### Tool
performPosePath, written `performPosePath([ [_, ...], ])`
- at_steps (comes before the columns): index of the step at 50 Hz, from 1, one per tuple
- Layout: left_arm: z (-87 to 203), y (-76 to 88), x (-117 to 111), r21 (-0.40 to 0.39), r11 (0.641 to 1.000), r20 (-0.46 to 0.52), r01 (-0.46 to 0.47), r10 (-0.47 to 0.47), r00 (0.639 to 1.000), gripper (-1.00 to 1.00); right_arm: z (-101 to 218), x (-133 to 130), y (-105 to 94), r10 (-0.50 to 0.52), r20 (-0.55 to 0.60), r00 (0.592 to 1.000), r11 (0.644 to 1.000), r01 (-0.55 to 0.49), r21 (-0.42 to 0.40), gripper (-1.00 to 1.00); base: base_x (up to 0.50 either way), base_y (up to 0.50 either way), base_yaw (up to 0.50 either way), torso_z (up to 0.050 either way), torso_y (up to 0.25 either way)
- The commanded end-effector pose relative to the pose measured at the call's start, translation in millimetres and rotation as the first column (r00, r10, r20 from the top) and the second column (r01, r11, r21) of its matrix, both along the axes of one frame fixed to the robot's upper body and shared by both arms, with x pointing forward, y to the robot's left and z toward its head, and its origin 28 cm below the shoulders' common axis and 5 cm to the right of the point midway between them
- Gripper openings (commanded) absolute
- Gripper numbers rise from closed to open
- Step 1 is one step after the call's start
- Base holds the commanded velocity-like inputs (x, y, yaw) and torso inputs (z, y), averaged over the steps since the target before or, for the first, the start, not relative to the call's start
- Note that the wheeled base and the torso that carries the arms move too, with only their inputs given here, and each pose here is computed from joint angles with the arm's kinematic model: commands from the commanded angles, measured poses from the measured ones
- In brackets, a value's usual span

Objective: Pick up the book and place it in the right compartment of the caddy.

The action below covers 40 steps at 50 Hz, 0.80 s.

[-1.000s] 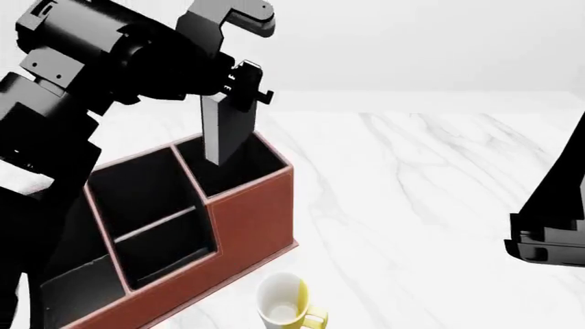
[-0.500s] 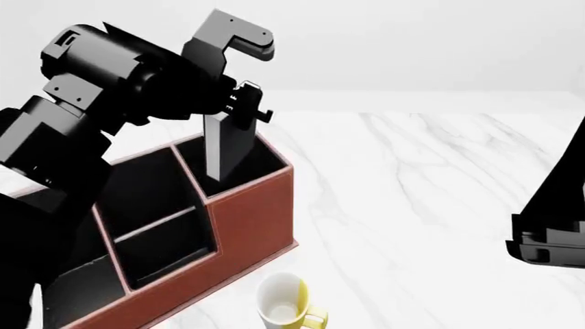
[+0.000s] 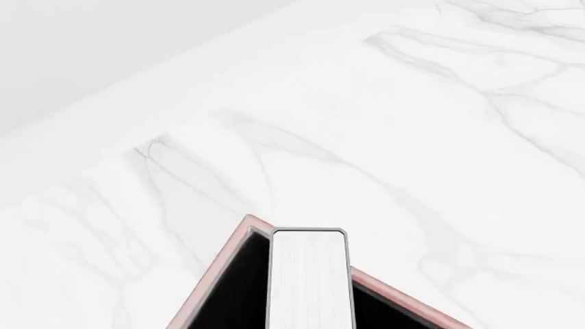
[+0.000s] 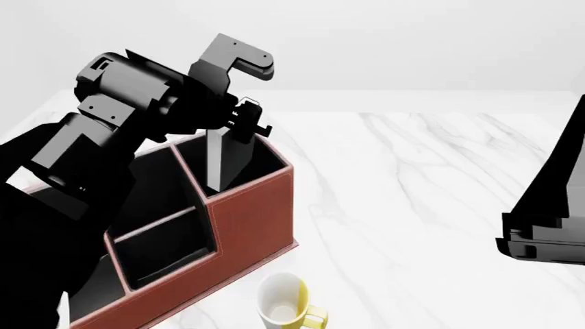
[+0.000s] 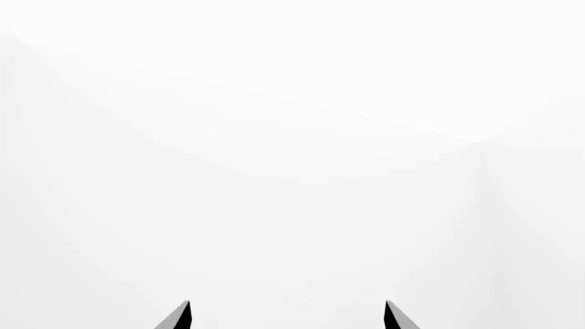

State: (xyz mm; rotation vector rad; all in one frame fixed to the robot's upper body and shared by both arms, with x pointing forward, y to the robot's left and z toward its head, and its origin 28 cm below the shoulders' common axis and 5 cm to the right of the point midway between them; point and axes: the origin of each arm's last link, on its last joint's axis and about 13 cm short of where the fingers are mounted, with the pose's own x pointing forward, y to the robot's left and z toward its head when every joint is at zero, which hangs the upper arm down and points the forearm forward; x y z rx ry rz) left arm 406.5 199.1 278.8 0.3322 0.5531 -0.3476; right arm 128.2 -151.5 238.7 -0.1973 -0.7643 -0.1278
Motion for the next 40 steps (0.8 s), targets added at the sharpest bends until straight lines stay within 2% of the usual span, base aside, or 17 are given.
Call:
performPosePath([
  [1,-8,-0.3,5,0.040,0.999,0.026,-0.026,0.025,0.999,-1.00,-1,2,0.0,-0.002,-0.006,1.000,1.000,0.002,-0.002,1.00,0.00,0.00,0.00,0.000,0.000],
  [17,-28,-4.8,9,0.072,0.997,0.014,-0.035,0.034,0.999,-1.00,0,0,-0.9,-0.006,-0.003,1.000,1.000,0.006,0.001,1.00,0.00,0.00,0.00,0.000,0.001],
  [22,-33,-6.2,8,0.105,0.994,0.003,-0.029,0.029,1.000,-1.00,1,-1,-0.9,-0.007,0.000,1.000,1.000,0.007,0.002,1.00,0.00,0.00,0.00,0.000,0.002],
  [40,-36,-6.3,9,0.101,0.995,-0.032,-0.027,0.030,0.999,-1.00,1,-2,-1.3,-0.010,0.006,1.000,1.000,0.010,0.002,1.00,0.00,0.00,0.00,0.001,0.001],
])
